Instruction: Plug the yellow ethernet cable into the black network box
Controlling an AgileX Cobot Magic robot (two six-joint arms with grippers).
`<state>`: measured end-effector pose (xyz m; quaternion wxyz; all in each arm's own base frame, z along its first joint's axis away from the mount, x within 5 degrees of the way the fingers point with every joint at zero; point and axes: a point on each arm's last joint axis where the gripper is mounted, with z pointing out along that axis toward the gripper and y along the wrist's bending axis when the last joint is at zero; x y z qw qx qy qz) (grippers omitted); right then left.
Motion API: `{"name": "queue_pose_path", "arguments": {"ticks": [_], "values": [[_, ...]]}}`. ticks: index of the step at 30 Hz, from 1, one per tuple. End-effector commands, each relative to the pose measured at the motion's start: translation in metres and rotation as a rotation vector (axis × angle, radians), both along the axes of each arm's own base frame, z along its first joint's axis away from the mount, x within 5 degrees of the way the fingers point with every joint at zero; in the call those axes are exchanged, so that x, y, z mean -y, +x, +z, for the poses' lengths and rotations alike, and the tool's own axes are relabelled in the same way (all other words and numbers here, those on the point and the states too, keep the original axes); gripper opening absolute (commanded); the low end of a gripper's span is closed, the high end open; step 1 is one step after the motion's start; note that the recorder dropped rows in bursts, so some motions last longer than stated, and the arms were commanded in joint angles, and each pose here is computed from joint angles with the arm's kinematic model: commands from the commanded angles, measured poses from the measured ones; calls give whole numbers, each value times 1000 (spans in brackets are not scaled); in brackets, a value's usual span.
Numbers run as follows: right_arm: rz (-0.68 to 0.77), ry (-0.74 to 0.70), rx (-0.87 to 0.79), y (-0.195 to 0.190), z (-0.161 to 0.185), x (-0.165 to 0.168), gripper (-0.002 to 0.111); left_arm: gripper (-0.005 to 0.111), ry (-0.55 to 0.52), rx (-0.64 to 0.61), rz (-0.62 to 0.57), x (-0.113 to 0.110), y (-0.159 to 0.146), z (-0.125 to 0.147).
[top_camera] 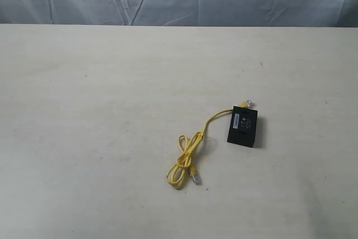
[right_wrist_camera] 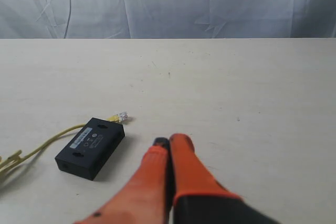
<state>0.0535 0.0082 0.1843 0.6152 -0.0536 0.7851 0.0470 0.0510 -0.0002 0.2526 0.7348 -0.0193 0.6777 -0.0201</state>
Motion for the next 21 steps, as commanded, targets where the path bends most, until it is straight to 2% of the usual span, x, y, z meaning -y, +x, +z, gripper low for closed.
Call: {"name": "queue_pose_path", "arguments": {"ticks": [1,6,10,14,18,20,21], "values": [[0,1,17,0,1,0,0,0,-34,-48,-9,1,4,1],[0,1,17,0,1,0,0,0,-39,-19,-8,0,3,4],[-1,2,17,0,1,0,0,0,-111,-7,-21,1,3,5],[-1,2,17,0,1,0,0,0,-118,24,-16,0,6,13],[-1,2,17,0,1,0,0,0,-95,-70,-19,1,19,32],[-1,2,17,0,1,0,0,0,-53,-173,-15,1,35,47],[-1,2,17,0,1,0,0,0,-28,-263,-14,1,50,55]]}}
